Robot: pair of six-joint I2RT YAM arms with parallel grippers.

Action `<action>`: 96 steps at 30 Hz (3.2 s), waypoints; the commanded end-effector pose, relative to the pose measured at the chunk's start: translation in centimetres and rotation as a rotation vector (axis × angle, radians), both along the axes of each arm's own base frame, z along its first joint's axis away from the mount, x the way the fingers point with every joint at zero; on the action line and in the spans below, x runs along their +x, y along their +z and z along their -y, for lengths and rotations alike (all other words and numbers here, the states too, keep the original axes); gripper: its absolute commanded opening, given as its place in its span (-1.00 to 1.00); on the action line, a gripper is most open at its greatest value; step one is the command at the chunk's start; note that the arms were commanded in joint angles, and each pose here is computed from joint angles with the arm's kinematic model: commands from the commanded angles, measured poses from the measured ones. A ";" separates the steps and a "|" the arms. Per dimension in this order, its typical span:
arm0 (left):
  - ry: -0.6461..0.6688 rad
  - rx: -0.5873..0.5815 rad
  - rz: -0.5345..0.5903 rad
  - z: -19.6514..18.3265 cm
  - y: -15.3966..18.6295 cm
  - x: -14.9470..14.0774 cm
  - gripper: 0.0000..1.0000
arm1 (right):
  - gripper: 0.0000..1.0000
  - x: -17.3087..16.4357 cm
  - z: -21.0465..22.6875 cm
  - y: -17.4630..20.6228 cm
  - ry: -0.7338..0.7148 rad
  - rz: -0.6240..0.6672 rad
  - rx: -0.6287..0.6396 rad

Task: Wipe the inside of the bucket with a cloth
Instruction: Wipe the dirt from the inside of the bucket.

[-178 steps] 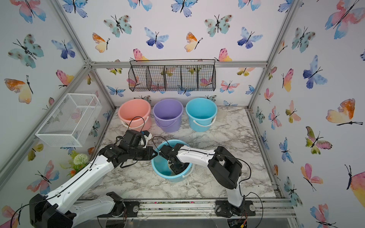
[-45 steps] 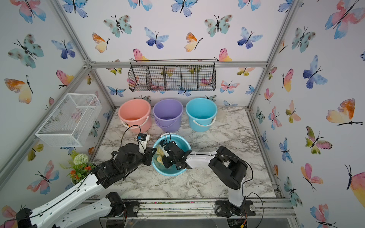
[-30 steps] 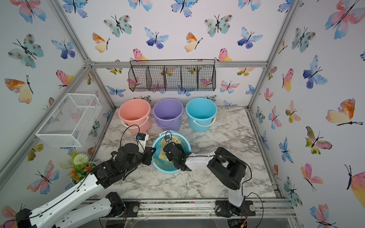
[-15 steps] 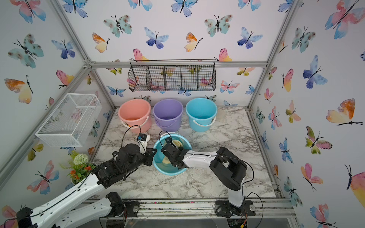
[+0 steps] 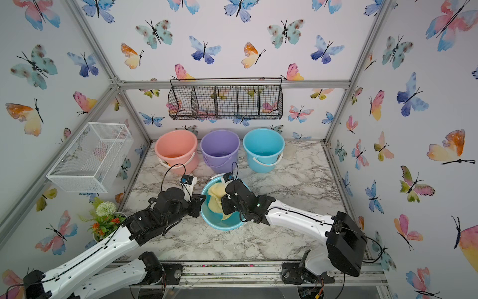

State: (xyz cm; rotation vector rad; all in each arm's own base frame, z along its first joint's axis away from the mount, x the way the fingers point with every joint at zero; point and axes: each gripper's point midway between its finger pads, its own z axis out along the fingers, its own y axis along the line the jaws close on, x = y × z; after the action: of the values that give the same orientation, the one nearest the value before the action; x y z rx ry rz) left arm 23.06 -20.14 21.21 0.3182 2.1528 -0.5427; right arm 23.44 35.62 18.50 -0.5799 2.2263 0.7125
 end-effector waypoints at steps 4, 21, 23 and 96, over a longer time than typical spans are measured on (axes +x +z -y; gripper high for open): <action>-0.024 0.023 -0.024 0.1 -0.8 -0.5 -1.00 | -0.95 0.3 -1.8 5.6 0.041 0.093 0.194; -0.057 0.013 -0.034 0.8 -0.4 -0.6 -1.00 | -0.96 3.4 -4.8 -5.0 0.046 0.239 0.068; -0.058 0.014 -0.036 0.8 -0.4 -0.6 -1.00 | -0.95 3.6 -5.1 -6.3 0.053 0.233 0.042; 0.000 -0.063 0.086 0.1 2.0 0.2 -1.00 | -0.95 -6.9 -6.8 -12.5 0.196 -0.750 -0.029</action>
State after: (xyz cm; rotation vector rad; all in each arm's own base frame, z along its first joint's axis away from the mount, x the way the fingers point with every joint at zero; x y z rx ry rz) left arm 23.33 -19.19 21.62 0.3146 2.0975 -0.4970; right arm 19.63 42.18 10.04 -0.5258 2.7188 1.1576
